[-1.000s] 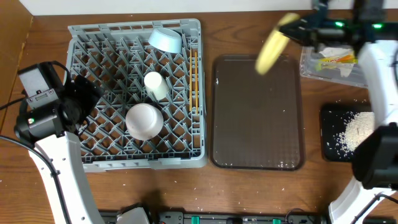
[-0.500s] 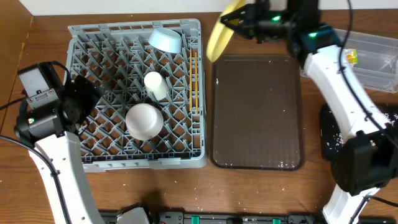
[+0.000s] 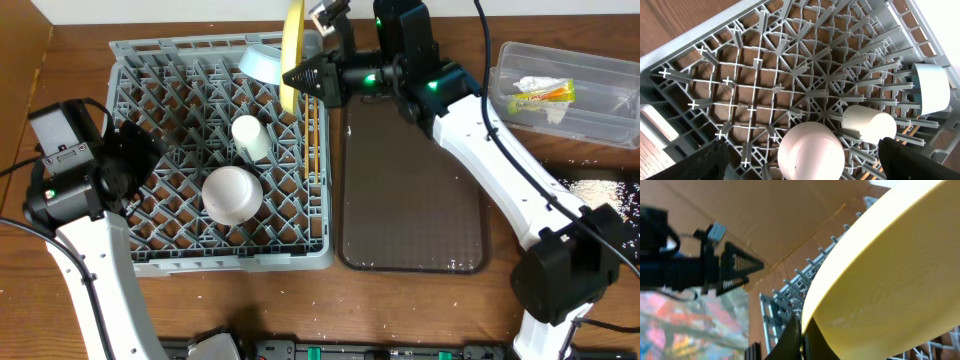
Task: Sort waste into correct bins and load items into the dishwasher
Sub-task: 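Carry the yellow plate left and lower it into the rack's right slots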
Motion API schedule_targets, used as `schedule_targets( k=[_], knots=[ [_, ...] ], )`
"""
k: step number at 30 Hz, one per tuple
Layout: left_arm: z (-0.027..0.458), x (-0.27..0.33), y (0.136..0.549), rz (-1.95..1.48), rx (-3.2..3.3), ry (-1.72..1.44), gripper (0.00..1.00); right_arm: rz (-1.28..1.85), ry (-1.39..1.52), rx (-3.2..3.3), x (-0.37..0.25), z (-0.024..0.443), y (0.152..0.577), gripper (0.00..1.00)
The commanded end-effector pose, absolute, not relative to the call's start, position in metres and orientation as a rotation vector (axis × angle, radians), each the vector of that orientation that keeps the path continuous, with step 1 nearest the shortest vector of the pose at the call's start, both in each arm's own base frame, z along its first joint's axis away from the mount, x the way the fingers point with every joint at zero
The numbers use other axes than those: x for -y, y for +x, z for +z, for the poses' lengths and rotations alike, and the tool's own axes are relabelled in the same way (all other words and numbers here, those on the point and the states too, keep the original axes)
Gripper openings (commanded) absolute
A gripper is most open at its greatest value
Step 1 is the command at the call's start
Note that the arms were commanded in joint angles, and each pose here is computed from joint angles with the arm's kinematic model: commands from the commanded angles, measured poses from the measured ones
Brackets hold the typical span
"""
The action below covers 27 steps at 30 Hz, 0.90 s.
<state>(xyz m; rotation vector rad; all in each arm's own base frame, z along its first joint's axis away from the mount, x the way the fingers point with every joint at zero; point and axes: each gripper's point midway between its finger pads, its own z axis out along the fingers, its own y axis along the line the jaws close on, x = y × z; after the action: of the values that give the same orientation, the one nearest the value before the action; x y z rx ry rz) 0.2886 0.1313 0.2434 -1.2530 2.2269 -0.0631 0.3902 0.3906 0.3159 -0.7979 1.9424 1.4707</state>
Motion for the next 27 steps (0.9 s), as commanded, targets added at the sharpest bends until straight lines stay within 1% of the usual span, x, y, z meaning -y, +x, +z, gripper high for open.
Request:
schedule_targets(
  k=[1, 6, 10, 15, 22, 23, 24, 27],
  knots=[
    [0.245, -0.134, 0.288, -0.050, -2.215, -1.270, 0.96, 1.543, -0.945, -1.900, -0.399, 0.293, 0.382, 0.01],
    [0.245, -0.134, 0.288, -0.050, -2.215, -1.270, 0.96, 1.557, -0.901, -1.983, -0.399, 0.267, 0.391, 0.01],
    [0.245, -0.134, 0.288, -0.050, -2.215, -1.270, 0.96, 1.455, -0.812, -2.088, -0.394, 0.249, 0.403, 0.01],
    [0.245, -0.134, 0.288, -0.050, -2.215, -1.270, 0.96, 1.407, -0.773, -2.116, -0.389, 0.244, 0.411, 0.01],
    [0.245, -0.134, 0.288, -0.050, -2.215, -1.270, 0.96, 1.407, -0.769, -2.156, -0.387, 0.237, 0.407, 0.02],
    [0.245, -0.134, 0.288, -0.050, -2.215, -1.270, 0.96, 1.407, -0.767, -2.162, -0.387, 0.237, 0.406, 0.05],
    [0.245, -0.134, 0.288, -0.050, -2.215, -1.270, 0.96, 1.408, -0.766, -2.169, -0.387, 0.236, 0.406, 0.15],
    [0.245, -0.134, 0.288, -0.050, -2.215, -1.270, 0.96, 1.396, -0.756, -2.179, -0.386, 0.234, 0.407, 0.39]
  ],
)
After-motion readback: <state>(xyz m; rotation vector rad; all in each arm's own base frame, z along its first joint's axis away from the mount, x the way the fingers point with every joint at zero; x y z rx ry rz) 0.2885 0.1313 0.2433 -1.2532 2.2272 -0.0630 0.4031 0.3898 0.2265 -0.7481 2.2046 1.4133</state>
